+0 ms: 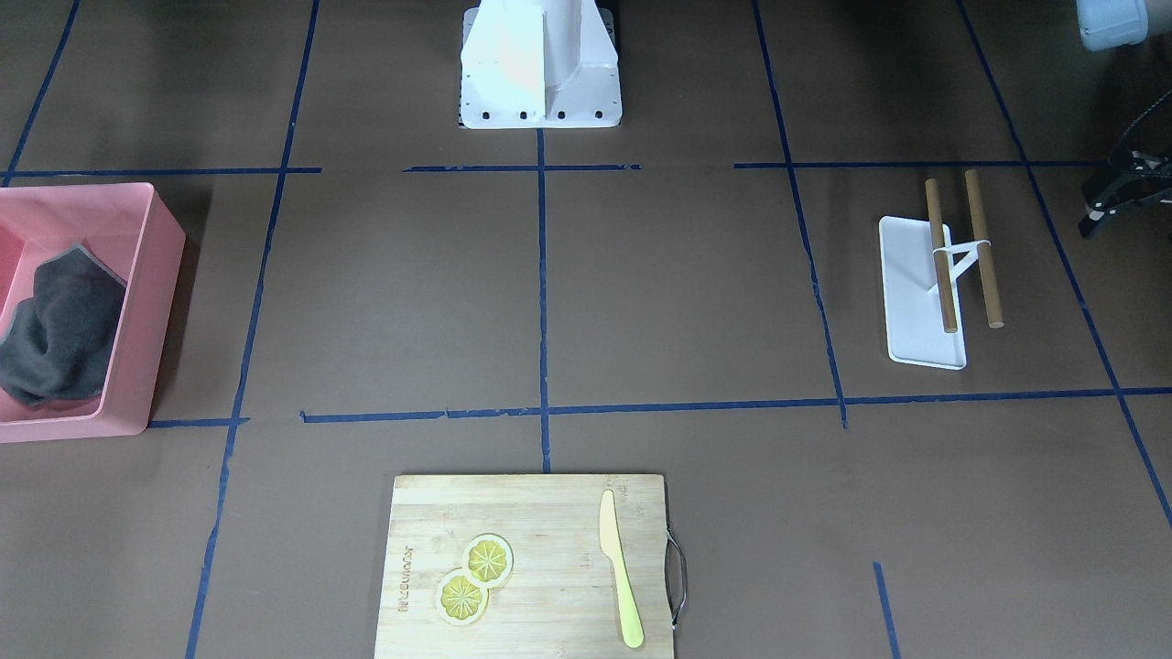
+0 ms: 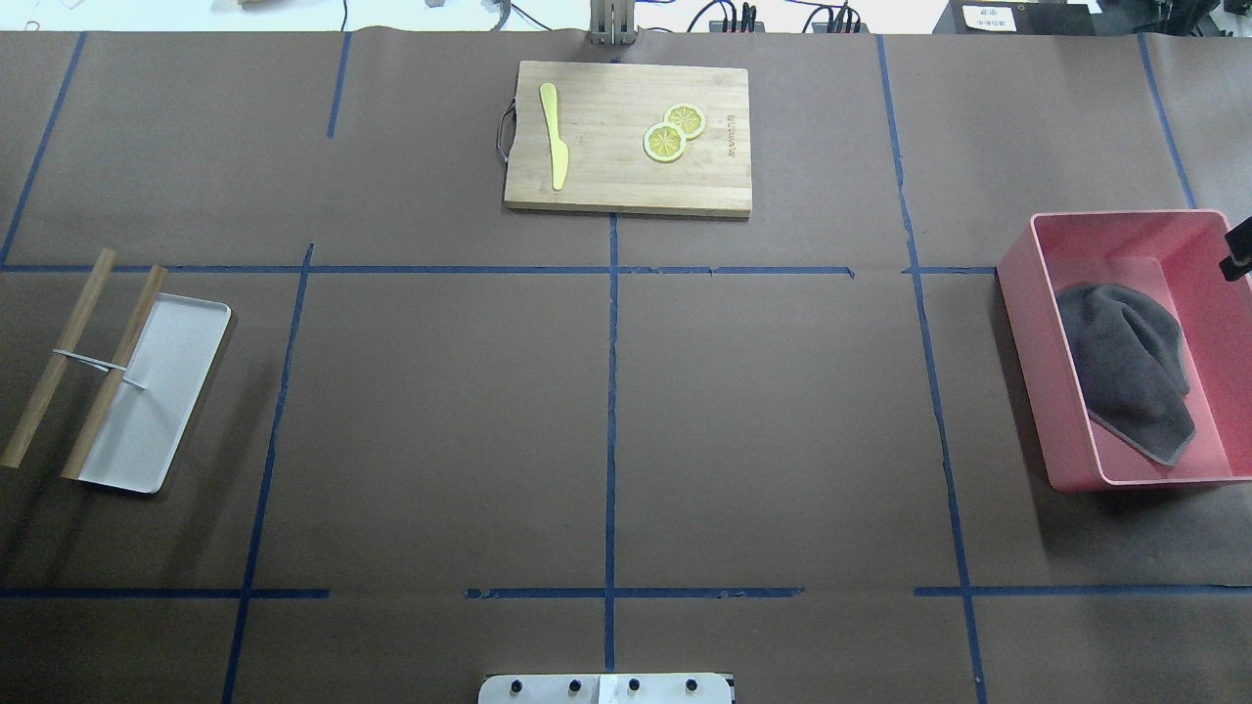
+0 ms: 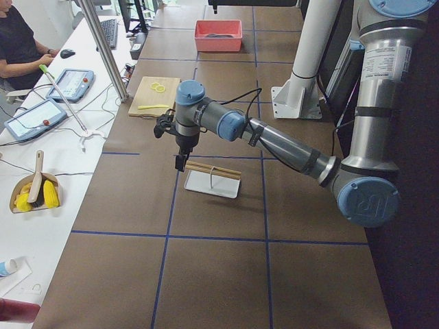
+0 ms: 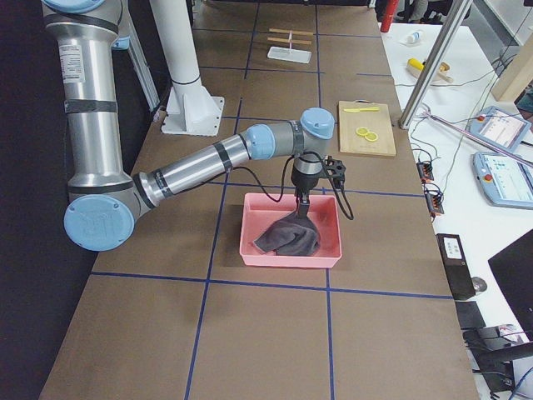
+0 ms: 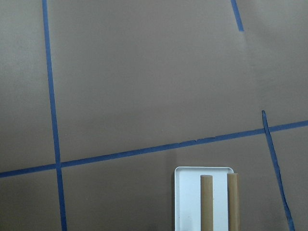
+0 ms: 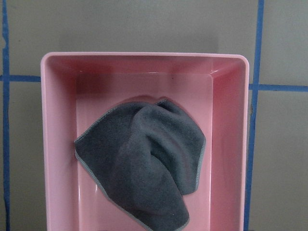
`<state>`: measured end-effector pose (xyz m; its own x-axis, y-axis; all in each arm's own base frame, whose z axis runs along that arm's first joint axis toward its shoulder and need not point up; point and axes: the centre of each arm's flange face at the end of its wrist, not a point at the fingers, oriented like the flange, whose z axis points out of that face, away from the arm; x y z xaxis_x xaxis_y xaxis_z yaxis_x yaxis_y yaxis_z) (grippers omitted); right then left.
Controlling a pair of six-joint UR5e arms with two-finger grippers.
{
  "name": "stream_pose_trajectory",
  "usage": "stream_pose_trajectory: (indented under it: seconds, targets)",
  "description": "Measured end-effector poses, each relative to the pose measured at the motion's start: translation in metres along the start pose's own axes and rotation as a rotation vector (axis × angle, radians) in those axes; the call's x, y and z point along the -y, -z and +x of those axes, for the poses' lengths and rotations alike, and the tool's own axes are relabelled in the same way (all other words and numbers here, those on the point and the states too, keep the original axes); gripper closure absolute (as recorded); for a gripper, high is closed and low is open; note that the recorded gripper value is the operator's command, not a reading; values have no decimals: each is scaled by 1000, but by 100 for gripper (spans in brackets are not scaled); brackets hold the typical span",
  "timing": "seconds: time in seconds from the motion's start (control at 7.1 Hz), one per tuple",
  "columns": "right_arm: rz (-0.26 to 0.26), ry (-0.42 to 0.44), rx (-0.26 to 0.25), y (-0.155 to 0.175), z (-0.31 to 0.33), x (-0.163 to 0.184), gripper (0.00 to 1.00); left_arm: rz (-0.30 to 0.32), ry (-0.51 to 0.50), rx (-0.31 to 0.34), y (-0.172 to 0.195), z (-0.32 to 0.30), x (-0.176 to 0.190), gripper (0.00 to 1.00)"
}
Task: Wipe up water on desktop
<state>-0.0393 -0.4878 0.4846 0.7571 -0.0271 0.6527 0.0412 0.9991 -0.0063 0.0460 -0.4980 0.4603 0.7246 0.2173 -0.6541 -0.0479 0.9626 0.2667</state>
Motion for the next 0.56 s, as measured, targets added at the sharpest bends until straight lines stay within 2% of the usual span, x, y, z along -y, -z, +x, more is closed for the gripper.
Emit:
stream_pose_trajectory:
  seconds: [0.28,0.56]
  targets:
    - [26,-1,41,17,60,-20,0,-48,-23,10,-11,-51,-7,0]
    - [18,-8,69,12,101,-40,0,-104,-43,13,-22,-126,-18,0]
